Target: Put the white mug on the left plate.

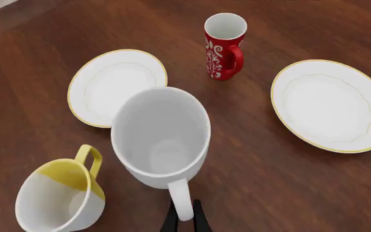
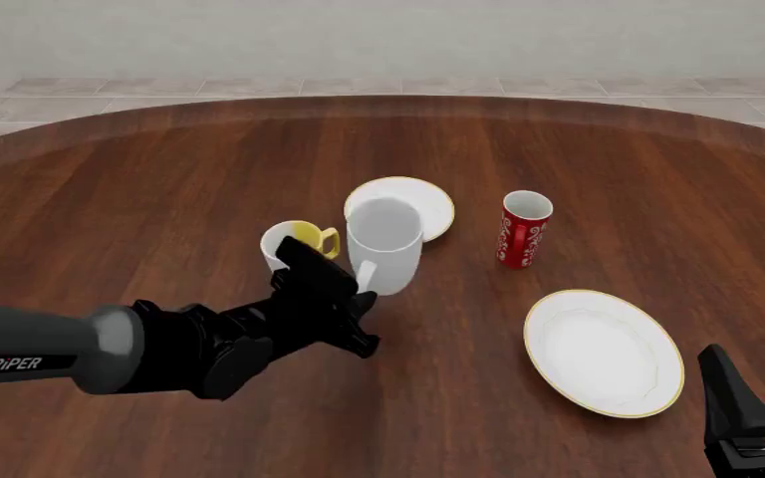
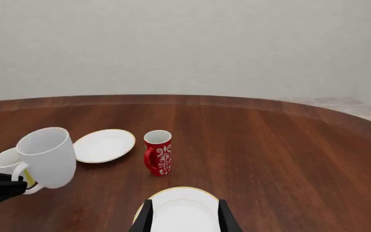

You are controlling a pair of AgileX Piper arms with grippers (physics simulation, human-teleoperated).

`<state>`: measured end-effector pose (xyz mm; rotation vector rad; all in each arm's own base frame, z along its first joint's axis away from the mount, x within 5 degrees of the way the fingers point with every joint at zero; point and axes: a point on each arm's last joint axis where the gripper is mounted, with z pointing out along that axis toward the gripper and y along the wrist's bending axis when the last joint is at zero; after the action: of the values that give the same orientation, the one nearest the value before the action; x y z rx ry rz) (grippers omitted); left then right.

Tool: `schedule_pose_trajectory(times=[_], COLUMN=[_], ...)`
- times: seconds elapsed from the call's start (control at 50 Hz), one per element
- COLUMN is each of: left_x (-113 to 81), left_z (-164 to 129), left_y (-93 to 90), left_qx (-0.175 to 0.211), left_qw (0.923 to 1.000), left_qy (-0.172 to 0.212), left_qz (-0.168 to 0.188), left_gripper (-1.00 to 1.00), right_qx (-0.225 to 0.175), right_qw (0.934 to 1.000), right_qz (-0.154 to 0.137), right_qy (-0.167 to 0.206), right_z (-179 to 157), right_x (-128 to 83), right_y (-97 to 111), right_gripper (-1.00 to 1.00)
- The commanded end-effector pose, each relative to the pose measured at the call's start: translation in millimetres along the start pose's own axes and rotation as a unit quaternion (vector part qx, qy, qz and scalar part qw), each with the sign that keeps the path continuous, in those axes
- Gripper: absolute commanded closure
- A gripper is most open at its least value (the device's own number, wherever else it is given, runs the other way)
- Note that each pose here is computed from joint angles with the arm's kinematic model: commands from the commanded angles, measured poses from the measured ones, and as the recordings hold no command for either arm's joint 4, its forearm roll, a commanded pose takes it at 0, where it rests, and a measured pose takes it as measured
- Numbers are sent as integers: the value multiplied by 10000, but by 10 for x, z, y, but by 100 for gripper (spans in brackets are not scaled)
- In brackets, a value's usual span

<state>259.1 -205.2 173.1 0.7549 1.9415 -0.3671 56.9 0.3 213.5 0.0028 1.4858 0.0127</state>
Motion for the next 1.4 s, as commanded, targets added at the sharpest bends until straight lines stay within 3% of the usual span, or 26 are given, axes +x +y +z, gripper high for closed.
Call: schedule_pose_trajectory(times=[0.02, 0.28, 0.88, 1.4], left_x=[-91, -241, -748, -1029], left_z=[-73, -154, -362, -228], left_y=[69, 84, 190, 205], left_qx=[-88, -109, -229, -211], left_qw=[9999, 9995, 9982, 9977], left_qy=[-55, -200, -551, -639], left_qz=[69, 199, 23, -56], left_gripper=[100, 100, 100, 100], right_qx=[1, 3, -3, 13], right_qw=[10000, 10000, 10000, 10000], right_qz=[7, 23, 11, 35], right_qy=[-5, -2, -3, -4], right_z=[-4, -4, -4, 1], right_x=[2, 2, 2, -1], right_y=[0, 0, 0, -1], right_gripper=[-100, -100, -100, -100])
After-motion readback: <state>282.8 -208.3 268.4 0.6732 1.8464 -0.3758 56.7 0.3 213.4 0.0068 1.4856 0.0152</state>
